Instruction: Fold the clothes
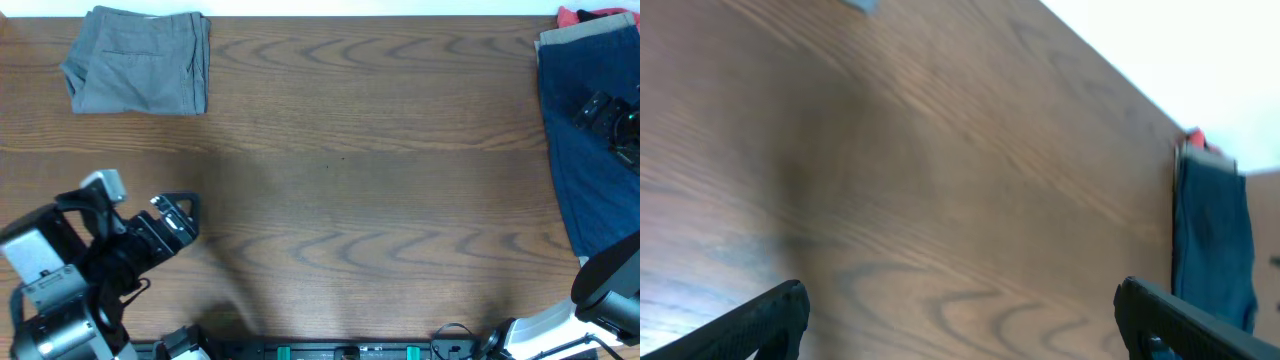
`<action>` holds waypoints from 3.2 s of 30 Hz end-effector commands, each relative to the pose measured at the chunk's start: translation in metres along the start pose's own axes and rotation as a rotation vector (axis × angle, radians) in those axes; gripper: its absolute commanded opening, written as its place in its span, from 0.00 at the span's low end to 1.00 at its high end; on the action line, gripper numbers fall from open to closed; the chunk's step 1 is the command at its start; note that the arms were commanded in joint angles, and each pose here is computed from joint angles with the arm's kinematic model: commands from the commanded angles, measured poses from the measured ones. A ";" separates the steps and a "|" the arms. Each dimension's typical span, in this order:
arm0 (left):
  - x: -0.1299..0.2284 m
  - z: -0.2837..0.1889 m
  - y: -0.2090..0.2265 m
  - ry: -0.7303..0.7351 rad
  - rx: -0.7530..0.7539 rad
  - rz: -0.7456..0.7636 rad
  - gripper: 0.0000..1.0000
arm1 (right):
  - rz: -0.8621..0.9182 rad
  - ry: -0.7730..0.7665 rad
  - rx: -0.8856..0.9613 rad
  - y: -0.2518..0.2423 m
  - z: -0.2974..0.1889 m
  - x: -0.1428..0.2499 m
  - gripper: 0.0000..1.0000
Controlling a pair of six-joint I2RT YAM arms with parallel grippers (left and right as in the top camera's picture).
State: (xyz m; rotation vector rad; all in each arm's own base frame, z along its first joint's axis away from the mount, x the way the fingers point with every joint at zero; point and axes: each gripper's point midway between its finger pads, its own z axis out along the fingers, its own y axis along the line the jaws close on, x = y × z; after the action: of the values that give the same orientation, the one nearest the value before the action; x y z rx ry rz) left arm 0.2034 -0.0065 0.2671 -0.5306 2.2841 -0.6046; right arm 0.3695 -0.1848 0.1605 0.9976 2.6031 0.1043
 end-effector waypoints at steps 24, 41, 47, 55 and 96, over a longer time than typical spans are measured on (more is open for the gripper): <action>0.044 0.084 0.009 -0.463 0.199 0.512 0.98 | 0.013 -0.006 -0.001 0.000 -0.002 -0.002 0.99; 0.043 0.109 0.045 -0.626 0.108 0.500 0.98 | 0.013 -0.006 -0.002 0.000 -0.002 -0.002 0.99; 0.040 0.112 0.067 -0.631 -0.025 0.460 0.98 | 0.013 -0.006 -0.001 0.000 -0.002 -0.002 0.99; 0.038 0.111 0.069 -0.639 -0.035 0.454 0.98 | 0.013 -0.006 -0.001 0.000 -0.002 -0.002 0.99; 0.032 0.108 0.079 -0.657 -0.077 0.431 0.98 | 0.012 -0.004 -0.001 0.000 -0.001 -0.001 0.99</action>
State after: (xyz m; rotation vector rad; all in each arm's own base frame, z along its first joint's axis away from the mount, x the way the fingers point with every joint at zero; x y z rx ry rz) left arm 0.2444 0.0066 0.1528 -0.1886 1.6737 -0.1268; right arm 0.3695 -0.1848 0.1605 0.9976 2.6031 0.1043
